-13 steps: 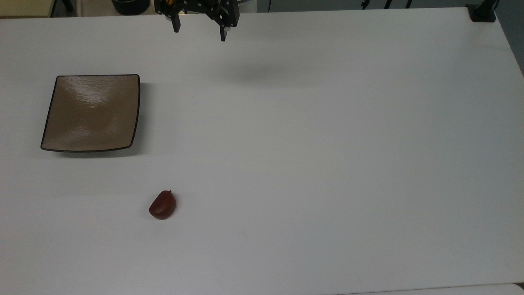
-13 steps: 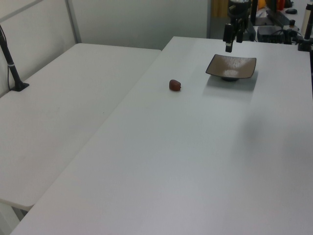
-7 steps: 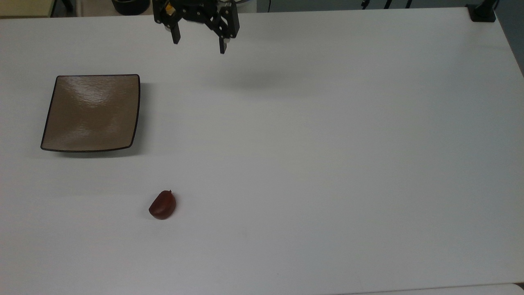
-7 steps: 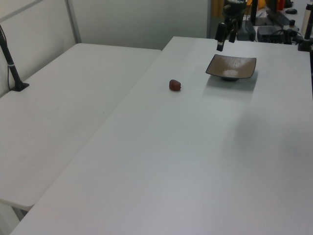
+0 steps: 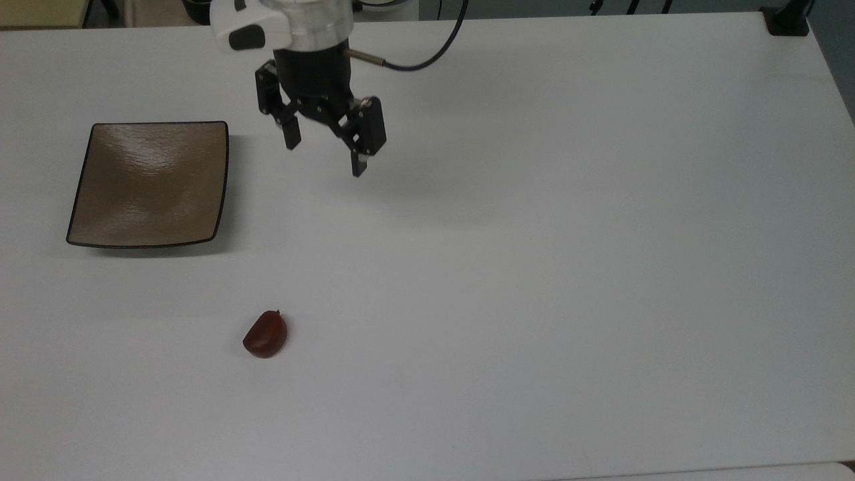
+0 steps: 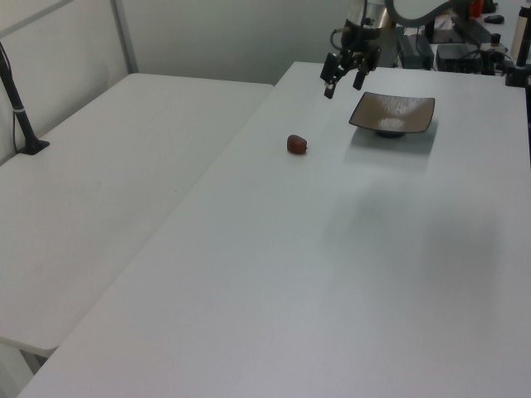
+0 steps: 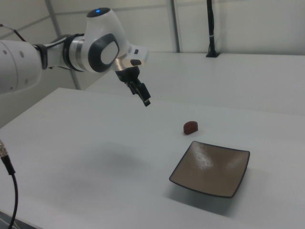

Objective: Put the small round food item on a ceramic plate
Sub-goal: 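Move the open gripper down over the reddish-brown round food item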

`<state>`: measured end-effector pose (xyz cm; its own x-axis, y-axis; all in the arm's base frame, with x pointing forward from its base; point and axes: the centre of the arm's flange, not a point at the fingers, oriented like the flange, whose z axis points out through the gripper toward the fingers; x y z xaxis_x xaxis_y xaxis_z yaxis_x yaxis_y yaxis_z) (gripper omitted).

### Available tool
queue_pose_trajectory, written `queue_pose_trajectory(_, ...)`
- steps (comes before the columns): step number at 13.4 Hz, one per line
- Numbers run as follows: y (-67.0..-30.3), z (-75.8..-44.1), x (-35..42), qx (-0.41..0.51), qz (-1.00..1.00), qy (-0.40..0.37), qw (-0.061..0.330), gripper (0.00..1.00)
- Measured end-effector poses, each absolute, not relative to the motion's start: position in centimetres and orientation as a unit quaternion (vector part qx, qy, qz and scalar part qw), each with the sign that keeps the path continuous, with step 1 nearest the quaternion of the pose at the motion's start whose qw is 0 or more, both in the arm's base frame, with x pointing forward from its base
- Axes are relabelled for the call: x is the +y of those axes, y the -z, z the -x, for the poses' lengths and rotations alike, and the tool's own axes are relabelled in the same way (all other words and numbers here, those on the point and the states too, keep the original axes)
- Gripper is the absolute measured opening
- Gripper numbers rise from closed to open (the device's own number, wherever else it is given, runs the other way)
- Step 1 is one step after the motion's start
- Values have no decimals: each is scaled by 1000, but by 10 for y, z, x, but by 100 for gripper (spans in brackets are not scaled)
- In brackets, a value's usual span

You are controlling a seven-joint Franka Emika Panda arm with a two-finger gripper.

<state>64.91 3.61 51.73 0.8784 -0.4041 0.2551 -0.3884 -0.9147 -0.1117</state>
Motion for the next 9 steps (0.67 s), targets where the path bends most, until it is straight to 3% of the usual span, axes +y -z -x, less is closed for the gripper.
queue_pose_trajectory(3, -499, -669, 32, 209, 963, 166, 28, 100)
queue_pose_trajectory(9, -413, -738, -14, 216, 959, 184, -9, 100)
